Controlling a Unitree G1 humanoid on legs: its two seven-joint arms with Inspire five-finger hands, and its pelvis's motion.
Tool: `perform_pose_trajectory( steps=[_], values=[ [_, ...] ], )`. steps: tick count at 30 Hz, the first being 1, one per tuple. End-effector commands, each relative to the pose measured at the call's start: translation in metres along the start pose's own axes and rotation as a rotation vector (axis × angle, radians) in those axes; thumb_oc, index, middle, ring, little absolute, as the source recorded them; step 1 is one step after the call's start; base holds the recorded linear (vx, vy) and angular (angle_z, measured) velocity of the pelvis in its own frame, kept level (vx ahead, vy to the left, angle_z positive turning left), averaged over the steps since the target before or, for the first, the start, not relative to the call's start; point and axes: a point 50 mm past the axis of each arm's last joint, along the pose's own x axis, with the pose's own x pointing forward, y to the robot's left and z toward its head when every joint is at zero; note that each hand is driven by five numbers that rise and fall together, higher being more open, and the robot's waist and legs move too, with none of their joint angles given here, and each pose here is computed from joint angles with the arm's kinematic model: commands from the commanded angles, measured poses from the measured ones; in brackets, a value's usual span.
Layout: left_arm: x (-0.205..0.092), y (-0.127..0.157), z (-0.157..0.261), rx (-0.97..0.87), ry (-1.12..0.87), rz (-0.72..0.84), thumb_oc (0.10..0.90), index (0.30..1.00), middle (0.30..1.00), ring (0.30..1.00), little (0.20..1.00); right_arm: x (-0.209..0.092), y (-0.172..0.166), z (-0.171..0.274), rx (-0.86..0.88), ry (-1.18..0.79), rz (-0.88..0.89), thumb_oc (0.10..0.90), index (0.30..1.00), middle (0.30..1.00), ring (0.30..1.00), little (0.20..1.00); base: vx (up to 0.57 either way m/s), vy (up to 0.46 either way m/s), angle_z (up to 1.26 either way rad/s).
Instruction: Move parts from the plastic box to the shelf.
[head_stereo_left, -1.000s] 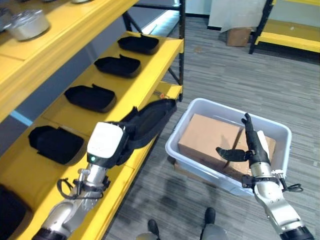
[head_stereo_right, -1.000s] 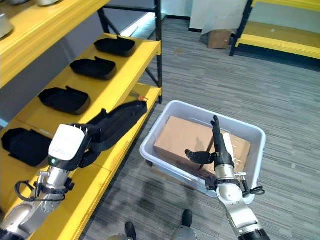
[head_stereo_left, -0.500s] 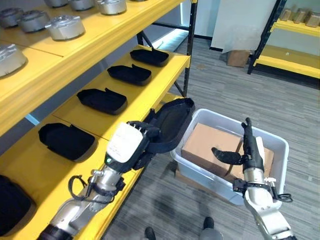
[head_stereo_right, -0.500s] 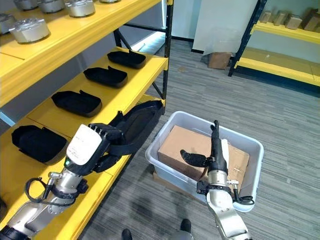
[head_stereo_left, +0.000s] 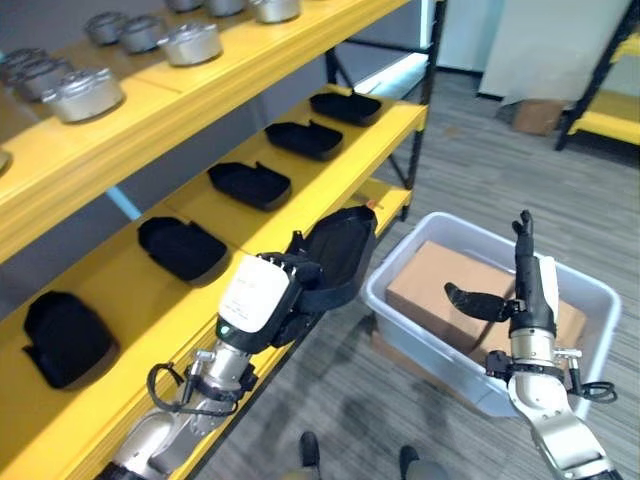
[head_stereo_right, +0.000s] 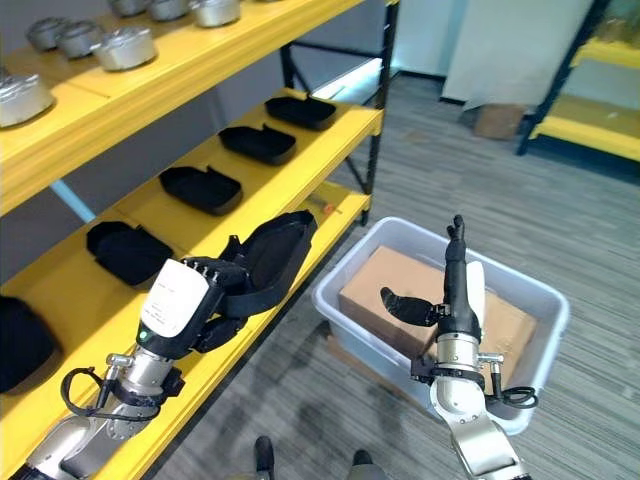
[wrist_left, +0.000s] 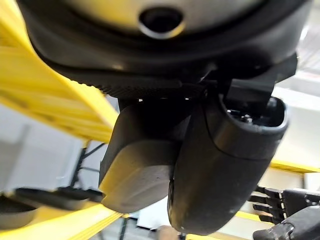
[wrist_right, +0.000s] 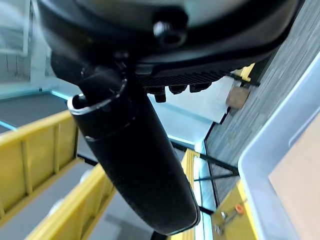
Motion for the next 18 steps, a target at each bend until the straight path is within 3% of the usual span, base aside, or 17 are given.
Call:
perform_pose_trajectory(
  steps=[1, 6, 9, 18],
  values=[
    [0.039, 0.053, 0.007, 0.080, -0.170, 0.290, 0.400, 0.300, 0.300, 0.300, 0.300, 0.024, -0.003, 0.062, 0.111, -0.320, -0.103, 0.900, 1.000, 1.000, 1.000, 1.000, -0.02, 0.017, 1.26],
    [0.029, 0.061, 0.005, 0.132, -0.140, 0.341, 0.400, 0.300, 0.300, 0.300, 0.300, 0.026, -0.012, 0.056, 0.057, -0.332, -0.085, 0.900, 1.000, 1.000, 1.000, 1.000, -0.08, 0.278, 0.08],
    [0.028, 0.064, 0.003, 0.166, -0.136, 0.354, 0.400, 0.300, 0.300, 0.300, 0.300, 0.028, -0.020, 0.065, -0.071, -0.451, -0.125, 0.900, 1.000, 1.000, 1.000, 1.000, -0.06, 0.327, -0.06],
    [0.035, 0.072, -0.002, 0.221, -0.134, 0.431, 0.400, 0.300, 0.300, 0.300, 0.300, 0.031, -0.015, 0.073, -0.052, -0.460, -0.086, 0.900, 1.000, 1.000, 1.000, 1.000, -0.08, 0.387, 0.25]
  ],
)
